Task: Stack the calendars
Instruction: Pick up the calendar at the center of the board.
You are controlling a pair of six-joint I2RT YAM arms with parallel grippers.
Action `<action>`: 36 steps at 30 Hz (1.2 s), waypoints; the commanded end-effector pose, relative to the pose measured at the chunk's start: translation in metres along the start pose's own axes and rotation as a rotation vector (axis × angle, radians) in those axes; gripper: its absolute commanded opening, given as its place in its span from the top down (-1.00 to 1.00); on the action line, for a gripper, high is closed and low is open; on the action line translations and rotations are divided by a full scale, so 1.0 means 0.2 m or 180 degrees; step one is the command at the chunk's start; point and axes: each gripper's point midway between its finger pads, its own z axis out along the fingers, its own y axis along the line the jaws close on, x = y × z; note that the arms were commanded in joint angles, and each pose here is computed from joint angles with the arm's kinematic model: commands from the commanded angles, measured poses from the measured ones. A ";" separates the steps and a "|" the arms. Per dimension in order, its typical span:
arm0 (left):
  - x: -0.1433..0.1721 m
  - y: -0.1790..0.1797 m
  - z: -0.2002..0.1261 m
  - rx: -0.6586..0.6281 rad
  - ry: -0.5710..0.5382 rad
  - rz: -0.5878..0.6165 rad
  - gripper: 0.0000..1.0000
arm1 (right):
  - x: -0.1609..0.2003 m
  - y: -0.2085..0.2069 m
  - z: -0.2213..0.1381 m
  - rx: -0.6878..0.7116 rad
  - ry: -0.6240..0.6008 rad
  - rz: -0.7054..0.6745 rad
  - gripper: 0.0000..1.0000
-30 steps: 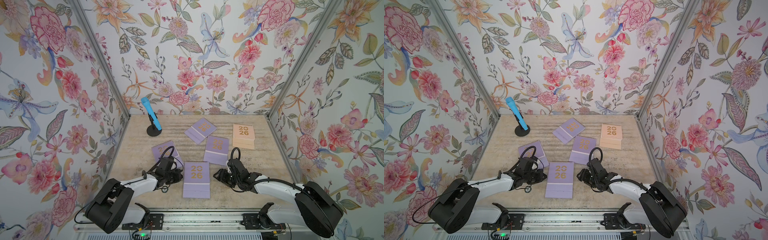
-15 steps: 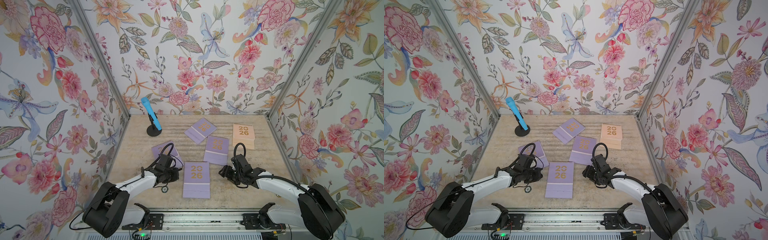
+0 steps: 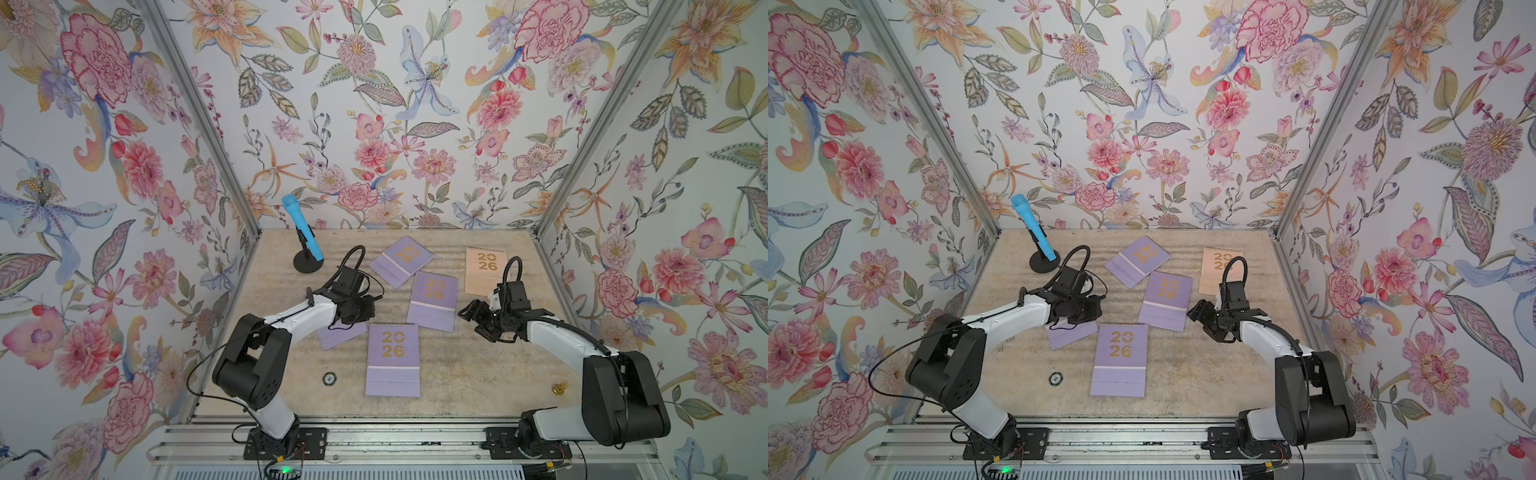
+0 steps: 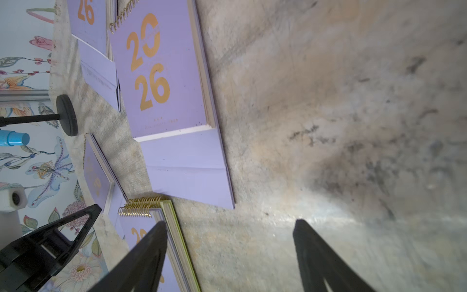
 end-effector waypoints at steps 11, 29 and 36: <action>-0.30 -0.19 0.32 0.0233 0.0039 -0.0093 1.00 | -0.25 0.11 0.20 -0.0199 0.0287 -0.0158 -0.59; -0.28 -0.45 0.60 0.0680 0.0282 -0.0163 1.00 | -0.20 0.12 0.39 -0.0147 0.0523 -0.0281 -0.62; -0.20 -0.50 0.67 0.0721 0.0437 -0.0149 1.00 | -0.18 0.16 0.44 -0.0296 0.0590 -0.0307 -0.62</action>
